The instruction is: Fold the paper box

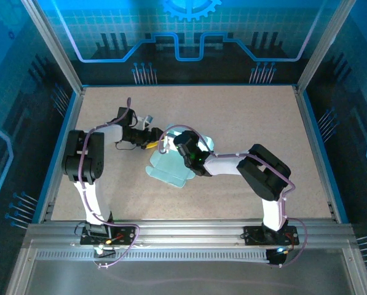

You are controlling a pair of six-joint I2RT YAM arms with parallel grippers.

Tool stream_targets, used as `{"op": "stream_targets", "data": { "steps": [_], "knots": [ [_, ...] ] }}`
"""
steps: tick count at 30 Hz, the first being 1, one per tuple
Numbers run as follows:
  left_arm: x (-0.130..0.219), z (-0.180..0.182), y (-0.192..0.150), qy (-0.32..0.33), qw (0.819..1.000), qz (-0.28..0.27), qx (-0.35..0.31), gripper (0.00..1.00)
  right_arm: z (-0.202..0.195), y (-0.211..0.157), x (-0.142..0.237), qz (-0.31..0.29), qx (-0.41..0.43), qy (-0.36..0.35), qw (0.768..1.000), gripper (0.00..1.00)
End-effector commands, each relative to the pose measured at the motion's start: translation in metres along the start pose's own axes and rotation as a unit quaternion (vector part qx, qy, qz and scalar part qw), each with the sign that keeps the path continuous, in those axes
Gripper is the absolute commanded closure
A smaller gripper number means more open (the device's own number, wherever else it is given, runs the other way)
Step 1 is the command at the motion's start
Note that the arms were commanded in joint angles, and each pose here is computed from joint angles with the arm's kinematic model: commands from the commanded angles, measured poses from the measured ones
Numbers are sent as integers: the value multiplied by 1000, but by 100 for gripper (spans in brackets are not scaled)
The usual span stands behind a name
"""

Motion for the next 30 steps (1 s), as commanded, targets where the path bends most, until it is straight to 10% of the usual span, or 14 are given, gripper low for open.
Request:
{"op": "stream_targets", "data": {
  "steps": [1, 30],
  "knots": [
    [5, -14, -3, -19, 999, -3, -35, 25, -4, 1, 1, -11, -2, 16, 1000, 100],
    [0, -3, -7, 54, 998, -12, -22, 28, -9, 5, 10, -28, -27, 89, 995, 100]
  ]
}}
Point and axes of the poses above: each hand's point on the last joint's axis, 136 mm out from that joint toward the fingers, its own x axis back along the fingers, its own z axis along the line the jaws close on, y = z × x, the point moved 8 cm from there along x, back along the fingers, and after that the axes turned 5 degrees about x, right-handed, at the moved point
